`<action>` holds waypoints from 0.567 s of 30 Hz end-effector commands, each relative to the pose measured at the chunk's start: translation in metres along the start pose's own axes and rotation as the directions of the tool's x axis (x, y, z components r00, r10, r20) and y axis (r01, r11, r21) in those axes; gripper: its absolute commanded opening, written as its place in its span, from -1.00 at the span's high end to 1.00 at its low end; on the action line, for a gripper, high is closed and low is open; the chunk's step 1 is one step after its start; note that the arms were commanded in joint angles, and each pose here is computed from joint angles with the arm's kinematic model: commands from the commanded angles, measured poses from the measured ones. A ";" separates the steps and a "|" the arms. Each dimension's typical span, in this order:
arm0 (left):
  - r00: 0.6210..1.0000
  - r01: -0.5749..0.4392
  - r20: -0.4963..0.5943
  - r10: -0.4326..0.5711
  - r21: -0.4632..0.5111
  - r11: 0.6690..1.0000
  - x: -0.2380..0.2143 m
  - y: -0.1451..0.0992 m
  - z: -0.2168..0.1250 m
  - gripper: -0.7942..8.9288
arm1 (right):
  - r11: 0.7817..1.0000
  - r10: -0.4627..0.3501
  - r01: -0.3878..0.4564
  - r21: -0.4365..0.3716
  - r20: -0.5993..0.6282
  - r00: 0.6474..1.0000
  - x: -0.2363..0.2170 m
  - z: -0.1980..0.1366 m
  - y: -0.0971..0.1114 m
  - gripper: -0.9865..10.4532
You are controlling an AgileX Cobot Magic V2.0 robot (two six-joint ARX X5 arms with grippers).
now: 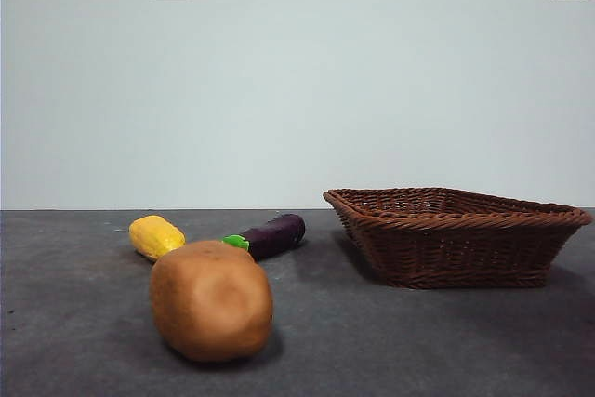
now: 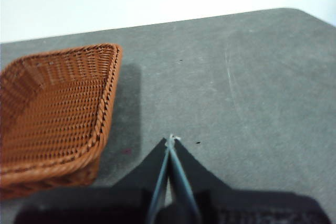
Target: Help me put the vegetables on the table into the basket
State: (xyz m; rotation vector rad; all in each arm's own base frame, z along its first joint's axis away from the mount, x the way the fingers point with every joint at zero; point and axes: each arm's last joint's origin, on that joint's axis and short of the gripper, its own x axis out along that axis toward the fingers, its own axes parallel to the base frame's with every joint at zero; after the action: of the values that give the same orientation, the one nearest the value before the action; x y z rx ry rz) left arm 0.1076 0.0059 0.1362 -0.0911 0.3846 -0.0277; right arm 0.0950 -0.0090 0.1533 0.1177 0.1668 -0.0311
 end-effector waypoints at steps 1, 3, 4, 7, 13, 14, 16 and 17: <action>1.000 0.006 0.001 -0.006 -0.001 1.000 0.001 0.000 -0.002 0.84 | 0.994 0.002 -0.001 0.113 -0.006 1.000 0.001 -0.002 0.000 0.83; 1.000 0.012 0.002 -0.012 -0.002 1.000 0.001 0.000 -0.002 0.84 | 0.989 0.002 -0.002 0.147 -0.004 1.000 0.001 -0.002 0.000 0.83; 1.000 0.018 0.005 -0.018 -0.008 1.000 0.001 0.000 -0.001 0.84 | 0.987 0.003 -0.002 0.160 -0.003 1.000 0.000 -0.001 0.000 0.83; 0.998 0.058 0.022 -0.058 -0.024 0.998 -0.001 -0.002 0.006 0.84 | 0.981 0.005 -0.008 0.194 0.015 1.000 -0.002 0.005 0.001 0.83; 0.981 0.165 0.109 -0.160 -0.045 0.985 -0.012 -0.008 0.037 0.84 | 0.971 0.013 -0.035 0.236 0.096 0.995 -0.012 0.031 0.004 0.83; 0.977 0.184 0.123 -0.176 -0.049 0.982 -0.014 -0.009 0.043 0.84 | 0.971 0.015 -0.041 0.234 0.112 0.994 -0.014 0.036 0.005 0.83; 0.966 0.219 0.152 -0.208 -0.056 0.974 -0.020 -0.011 0.055 0.84 | 0.972 0.018 -0.051 0.228 0.144 0.989 -0.019 0.049 0.007 0.83; 0.961 0.234 0.163 -0.222 -0.059 0.970 -0.022 -0.012 0.061 0.84 | 0.972 0.019 -0.055 0.226 0.157 0.987 -0.021 0.054 0.008 0.83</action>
State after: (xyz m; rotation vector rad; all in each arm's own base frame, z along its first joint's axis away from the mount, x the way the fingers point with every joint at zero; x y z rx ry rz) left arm 0.1099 0.0005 0.1988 -0.1853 0.2231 -0.2229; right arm 0.0837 -0.0075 0.2061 0.3355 0.0200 -0.0247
